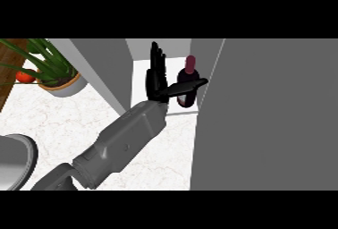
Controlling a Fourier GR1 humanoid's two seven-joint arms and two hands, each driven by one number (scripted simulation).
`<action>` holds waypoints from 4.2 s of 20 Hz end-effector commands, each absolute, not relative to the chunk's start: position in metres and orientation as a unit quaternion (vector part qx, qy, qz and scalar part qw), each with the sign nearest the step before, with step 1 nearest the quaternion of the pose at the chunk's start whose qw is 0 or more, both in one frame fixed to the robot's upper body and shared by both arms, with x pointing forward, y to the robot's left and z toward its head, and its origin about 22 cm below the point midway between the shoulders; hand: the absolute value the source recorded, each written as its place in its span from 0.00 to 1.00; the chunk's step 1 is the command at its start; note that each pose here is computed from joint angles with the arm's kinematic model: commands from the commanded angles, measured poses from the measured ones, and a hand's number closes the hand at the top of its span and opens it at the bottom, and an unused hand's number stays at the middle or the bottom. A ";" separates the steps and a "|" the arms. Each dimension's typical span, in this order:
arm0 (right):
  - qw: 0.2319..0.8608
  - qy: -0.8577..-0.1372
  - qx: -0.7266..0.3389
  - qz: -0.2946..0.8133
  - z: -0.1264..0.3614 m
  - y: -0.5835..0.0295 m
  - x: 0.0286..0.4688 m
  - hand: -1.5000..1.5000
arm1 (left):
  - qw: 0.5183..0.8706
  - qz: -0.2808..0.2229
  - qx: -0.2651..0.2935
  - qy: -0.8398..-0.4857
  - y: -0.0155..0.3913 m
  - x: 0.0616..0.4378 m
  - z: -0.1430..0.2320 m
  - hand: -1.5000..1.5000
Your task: Pick up the wine, place it into the cabinet and close the cabinet
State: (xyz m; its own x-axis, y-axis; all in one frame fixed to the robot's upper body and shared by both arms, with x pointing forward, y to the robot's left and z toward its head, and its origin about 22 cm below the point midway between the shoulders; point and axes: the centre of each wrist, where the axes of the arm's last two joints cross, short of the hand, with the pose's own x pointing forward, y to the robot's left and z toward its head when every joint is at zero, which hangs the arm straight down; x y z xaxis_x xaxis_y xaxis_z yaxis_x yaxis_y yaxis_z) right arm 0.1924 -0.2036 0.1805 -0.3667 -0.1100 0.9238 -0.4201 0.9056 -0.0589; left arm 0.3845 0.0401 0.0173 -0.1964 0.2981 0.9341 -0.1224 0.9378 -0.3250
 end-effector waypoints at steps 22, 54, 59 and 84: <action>0.559 -0.811 0.130 0.111 0.185 -0.226 0.182 0.00 | 0.611 0.133 -0.100 -0.774 0.028 0.327 -0.019 0.00; 0.535 -0.777 0.190 0.271 0.191 -0.219 0.146 1.00 | 0.587 0.024 -0.237 -0.774 0.201 0.180 0.018 1.00; 0.529 -0.761 0.261 0.271 0.196 -0.201 0.119 1.00 | 0.579 0.034 -0.228 -0.782 0.215 0.178 0.047 1.00; 0.514 -0.740 0.303 0.309 0.195 -0.050 0.115 1.00 | 0.574 0.081 -0.162 -0.799 0.377 0.134 0.052 0.00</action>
State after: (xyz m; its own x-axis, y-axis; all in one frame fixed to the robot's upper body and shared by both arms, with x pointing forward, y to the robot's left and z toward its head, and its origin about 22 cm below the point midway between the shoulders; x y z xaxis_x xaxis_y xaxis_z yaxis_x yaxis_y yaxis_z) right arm 0.1219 -0.0887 0.1953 -0.2543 -0.0434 0.9661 -0.7572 0.6303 -0.1710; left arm 0.1365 0.3556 0.0503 -0.2755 0.3589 0.8918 0.1555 0.9321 -0.3271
